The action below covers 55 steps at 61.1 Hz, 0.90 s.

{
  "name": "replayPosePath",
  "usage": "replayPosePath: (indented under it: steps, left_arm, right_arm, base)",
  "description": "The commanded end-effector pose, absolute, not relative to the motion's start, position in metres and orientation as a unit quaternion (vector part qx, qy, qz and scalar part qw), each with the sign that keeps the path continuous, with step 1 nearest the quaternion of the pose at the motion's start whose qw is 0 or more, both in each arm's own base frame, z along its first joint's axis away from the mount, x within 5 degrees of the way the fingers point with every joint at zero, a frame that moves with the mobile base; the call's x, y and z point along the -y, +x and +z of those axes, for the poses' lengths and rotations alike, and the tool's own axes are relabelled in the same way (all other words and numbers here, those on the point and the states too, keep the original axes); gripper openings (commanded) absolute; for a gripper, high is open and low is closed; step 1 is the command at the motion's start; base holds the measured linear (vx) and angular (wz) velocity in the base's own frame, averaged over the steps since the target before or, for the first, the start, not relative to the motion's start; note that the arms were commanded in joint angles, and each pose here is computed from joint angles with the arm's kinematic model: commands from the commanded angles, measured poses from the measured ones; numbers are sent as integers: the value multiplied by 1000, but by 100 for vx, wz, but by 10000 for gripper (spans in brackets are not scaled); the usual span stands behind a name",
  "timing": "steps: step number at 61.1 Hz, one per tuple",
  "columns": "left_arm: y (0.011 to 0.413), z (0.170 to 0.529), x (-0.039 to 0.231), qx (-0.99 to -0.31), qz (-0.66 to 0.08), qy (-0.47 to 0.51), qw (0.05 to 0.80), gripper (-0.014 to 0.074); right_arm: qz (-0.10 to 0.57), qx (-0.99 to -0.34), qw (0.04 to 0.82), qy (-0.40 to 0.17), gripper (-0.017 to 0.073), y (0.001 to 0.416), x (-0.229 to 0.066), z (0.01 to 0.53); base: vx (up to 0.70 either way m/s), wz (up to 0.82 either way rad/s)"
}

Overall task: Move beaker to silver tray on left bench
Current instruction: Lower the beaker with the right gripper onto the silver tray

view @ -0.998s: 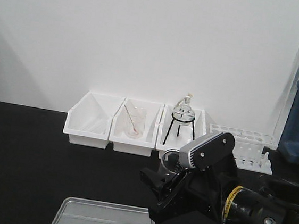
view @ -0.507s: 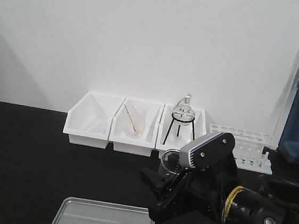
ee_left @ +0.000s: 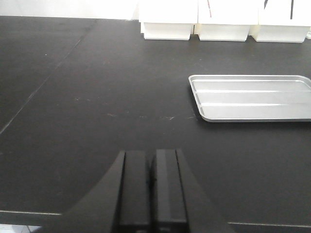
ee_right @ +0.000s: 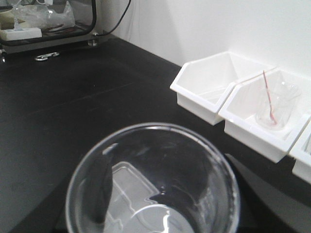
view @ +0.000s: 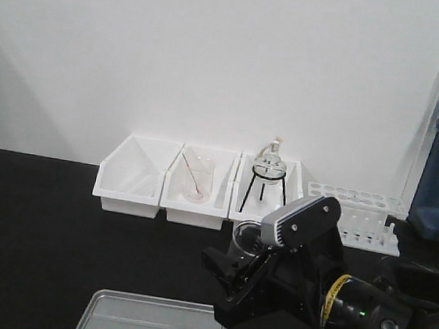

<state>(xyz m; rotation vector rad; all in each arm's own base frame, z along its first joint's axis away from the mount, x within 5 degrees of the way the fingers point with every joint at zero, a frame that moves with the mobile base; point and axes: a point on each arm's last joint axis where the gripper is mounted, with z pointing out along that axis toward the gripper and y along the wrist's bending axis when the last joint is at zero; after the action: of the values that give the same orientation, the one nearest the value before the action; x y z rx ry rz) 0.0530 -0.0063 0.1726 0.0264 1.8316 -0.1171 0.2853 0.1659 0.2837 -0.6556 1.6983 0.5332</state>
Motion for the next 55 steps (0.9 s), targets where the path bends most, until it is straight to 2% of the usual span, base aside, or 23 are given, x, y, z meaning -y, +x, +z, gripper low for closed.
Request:
replayPosePath:
  steps: [1,21,40,55]
  left_arm:
    - [55,174,6,-770,-51,7,636,1]
    - [55,174,6,-770,-51,7,636,1]
    - [55,174,6,-770,-51,7,636,1]
    - [55,174,6,-770,-51,7,636,1]
  right_arm:
    - [261,-693,613,-274,-11,290,-172,302]
    - [284,-684,613,-275,-11,348,-203,287]
    - [315,-701,575,-280,-11,364,-216,234]
    - [313,-735,531,-282,-11,373,-221,185]
  base:
    - [0,0]
    - [0,0]
    - [0,0]
    - [0,0]
